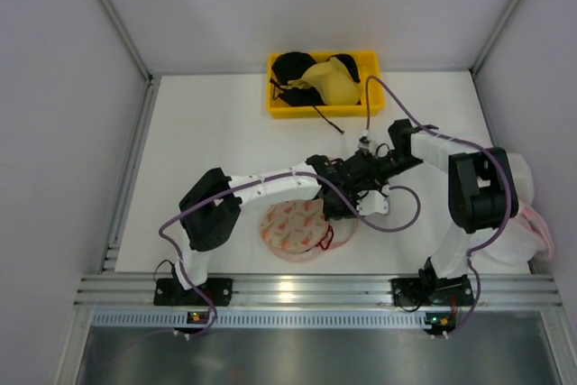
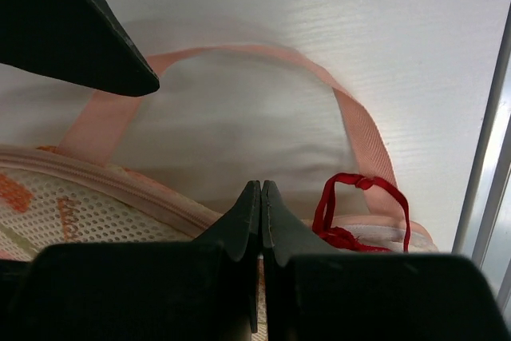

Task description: Place the bra in the laundry bag and zip it closed

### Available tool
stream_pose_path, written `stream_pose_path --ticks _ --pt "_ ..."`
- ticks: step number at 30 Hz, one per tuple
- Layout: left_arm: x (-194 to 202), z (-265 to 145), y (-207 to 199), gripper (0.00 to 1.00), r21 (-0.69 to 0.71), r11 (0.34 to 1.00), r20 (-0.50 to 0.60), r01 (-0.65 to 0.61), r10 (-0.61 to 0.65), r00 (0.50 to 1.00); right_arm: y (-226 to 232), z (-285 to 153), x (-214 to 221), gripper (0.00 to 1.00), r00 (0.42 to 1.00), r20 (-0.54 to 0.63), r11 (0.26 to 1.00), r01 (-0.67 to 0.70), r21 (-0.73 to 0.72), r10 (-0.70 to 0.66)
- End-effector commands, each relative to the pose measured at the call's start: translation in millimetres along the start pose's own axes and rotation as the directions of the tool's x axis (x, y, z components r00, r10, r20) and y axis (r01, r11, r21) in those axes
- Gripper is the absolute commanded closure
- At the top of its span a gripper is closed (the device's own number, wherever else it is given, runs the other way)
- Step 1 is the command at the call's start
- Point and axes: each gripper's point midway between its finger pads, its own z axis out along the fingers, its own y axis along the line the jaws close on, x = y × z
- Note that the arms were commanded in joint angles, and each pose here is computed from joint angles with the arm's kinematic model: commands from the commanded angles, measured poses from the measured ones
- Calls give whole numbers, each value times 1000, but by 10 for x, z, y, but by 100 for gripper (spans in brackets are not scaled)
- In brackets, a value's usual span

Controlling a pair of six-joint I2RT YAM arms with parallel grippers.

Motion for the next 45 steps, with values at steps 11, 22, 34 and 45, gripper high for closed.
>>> stream_pose_path --ticks 11,22,34,45 --pt "-321 -205 -94 100 50 997 133 -65 58 989 143 516 -140 23 998 -59 996 9 -86 -14" --pt "-427 -296 -73 97 27 981 214 -194 183 959 173 676 -474 100 999 19 993 -24 -111 27" --pt "-92 -1044 527 25 -201 972 252 125 -72 965 308 563 -592 100 977 201 986 -46 -159 78" --pt "431 -1988 830 2 -401 772 476 493 -284 832 464 321 -1007 100 814 397 905 -358 -231 424"
